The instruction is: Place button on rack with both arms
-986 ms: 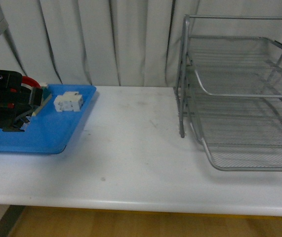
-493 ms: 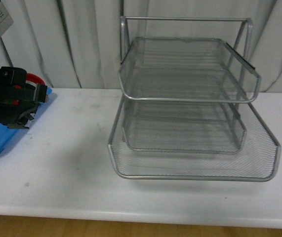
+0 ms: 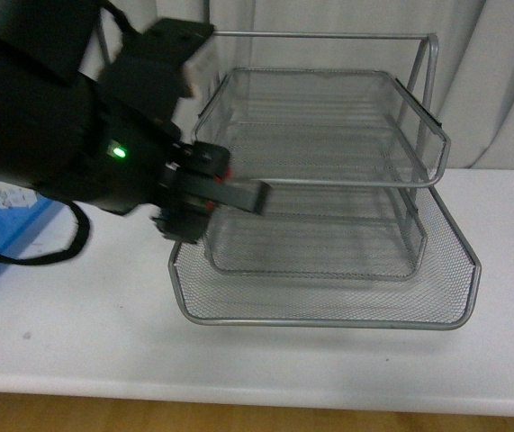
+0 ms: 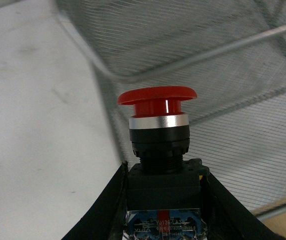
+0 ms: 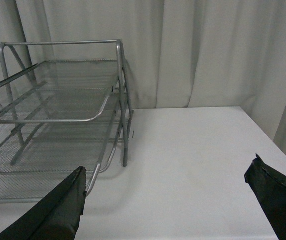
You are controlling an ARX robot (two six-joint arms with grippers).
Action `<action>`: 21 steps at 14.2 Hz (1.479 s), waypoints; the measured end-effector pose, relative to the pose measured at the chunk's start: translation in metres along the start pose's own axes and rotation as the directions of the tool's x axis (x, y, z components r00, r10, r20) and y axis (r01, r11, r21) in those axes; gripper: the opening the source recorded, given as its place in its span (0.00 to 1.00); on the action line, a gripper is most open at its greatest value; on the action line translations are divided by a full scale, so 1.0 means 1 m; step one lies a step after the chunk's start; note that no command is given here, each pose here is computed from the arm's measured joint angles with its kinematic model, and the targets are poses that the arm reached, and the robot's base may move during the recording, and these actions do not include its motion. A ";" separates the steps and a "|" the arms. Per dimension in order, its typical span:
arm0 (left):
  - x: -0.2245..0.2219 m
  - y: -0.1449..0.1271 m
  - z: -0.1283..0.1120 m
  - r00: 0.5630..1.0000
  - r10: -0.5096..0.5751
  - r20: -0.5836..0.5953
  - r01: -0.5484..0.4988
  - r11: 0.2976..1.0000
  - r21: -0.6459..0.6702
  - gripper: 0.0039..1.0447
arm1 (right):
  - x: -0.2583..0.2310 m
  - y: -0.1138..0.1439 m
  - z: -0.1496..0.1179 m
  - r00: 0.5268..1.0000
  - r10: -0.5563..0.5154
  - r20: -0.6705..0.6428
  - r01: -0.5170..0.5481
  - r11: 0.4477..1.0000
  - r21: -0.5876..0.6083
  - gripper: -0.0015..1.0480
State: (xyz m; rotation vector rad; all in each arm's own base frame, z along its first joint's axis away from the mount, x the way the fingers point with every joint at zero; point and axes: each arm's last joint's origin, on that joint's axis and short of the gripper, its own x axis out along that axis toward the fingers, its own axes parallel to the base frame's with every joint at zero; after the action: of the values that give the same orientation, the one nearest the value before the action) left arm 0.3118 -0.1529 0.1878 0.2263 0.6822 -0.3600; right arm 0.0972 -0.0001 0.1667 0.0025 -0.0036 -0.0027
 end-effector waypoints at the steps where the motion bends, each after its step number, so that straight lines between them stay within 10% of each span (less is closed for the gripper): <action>1: 0.008 -0.014 -0.001 0.999 -0.040 -0.020 0.041 0.999 0.029 0.33 | 0.000 0.000 0.000 1.000 0.000 0.000 0.000 1.000 0.000 0.94; 12: 0.094 -0.062 0.044 0.987 -0.085 -0.136 0.097 0.991 0.087 0.35 | 0.000 0.000 0.000 1.000 0.000 0.000 0.000 1.000 0.000 0.94; 17: 0.082 -0.067 0.045 0.982 -0.147 -0.116 0.150 0.989 0.017 0.94 | 0.000 0.000 0.000 1.000 0.000 0.000 0.000 1.000 0.000 0.94; 21: 0.025 -0.043 0.055 0.990 -0.138 0.043 0.138 0.990 -0.013 0.94 | 0.000 0.000 0.000 1.000 0.000 0.000 0.000 1.000 0.000 0.94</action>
State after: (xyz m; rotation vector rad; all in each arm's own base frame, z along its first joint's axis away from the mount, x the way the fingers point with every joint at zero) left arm 0.3445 -0.2165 0.2095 0.1564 0.6608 -0.4904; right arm 0.0972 -0.0001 0.1666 0.0025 -0.0032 -0.0027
